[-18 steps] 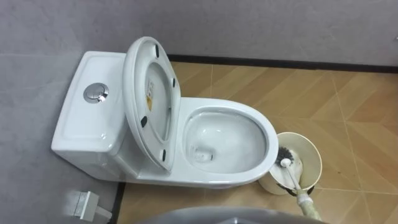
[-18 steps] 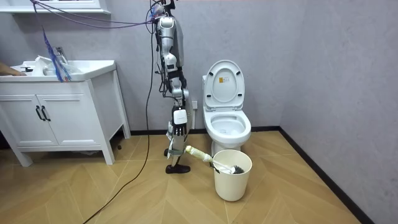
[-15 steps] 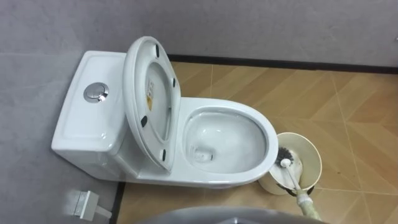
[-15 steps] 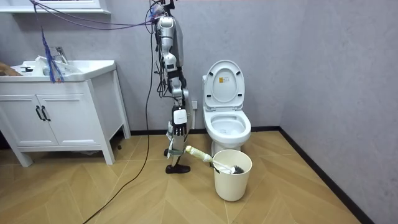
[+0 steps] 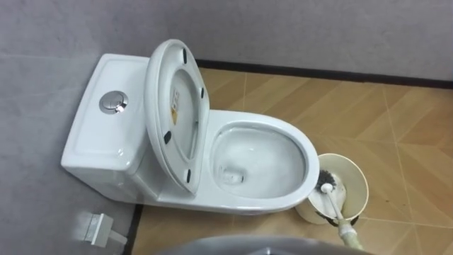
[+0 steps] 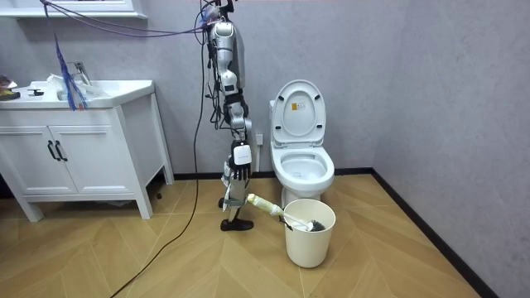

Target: Brush toilet

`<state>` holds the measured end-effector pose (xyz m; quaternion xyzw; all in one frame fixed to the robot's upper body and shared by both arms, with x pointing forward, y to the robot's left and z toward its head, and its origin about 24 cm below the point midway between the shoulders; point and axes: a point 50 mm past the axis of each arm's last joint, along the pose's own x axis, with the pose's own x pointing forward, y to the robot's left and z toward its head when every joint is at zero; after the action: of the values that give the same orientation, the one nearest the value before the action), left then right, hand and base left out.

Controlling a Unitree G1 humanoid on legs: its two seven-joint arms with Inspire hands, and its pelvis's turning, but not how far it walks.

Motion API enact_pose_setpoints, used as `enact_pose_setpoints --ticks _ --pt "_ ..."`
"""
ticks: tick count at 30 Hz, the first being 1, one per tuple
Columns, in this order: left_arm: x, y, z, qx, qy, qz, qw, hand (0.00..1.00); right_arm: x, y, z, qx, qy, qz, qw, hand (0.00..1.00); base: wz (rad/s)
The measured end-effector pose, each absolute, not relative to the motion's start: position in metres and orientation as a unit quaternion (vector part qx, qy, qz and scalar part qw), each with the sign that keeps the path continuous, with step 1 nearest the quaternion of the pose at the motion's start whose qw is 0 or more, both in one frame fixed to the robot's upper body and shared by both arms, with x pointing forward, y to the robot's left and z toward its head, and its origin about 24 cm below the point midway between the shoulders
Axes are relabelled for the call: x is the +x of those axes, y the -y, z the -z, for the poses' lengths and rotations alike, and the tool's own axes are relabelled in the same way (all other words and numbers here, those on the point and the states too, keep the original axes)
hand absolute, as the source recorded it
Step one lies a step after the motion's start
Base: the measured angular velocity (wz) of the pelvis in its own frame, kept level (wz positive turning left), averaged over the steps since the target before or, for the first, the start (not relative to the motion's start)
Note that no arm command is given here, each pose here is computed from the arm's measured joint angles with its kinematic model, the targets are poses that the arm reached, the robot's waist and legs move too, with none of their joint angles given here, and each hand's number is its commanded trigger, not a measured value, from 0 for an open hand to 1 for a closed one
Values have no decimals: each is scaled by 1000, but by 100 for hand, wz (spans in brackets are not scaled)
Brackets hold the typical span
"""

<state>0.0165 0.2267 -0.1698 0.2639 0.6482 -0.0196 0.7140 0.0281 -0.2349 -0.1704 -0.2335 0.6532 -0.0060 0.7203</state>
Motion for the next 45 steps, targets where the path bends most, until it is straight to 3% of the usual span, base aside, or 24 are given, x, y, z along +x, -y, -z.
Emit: enact_pose_setpoints --ticks 10,13,32,45 --pt "47 -228 164 272 -574 -21 772 0 107 236 143 -260 -454 107 846 0 0" --pt "52 -229 163 270 -556 -36 785 0 117 237 136 -267 -415 132 860 0 0" --pt "59 -236 158 225 -529 -98 812 0 106 252 135 -243 -411 251 842 0 0" --pt "131 -230 143 216 -443 -94 865 0 125 269 133 -230 -430 295 822 0 9"
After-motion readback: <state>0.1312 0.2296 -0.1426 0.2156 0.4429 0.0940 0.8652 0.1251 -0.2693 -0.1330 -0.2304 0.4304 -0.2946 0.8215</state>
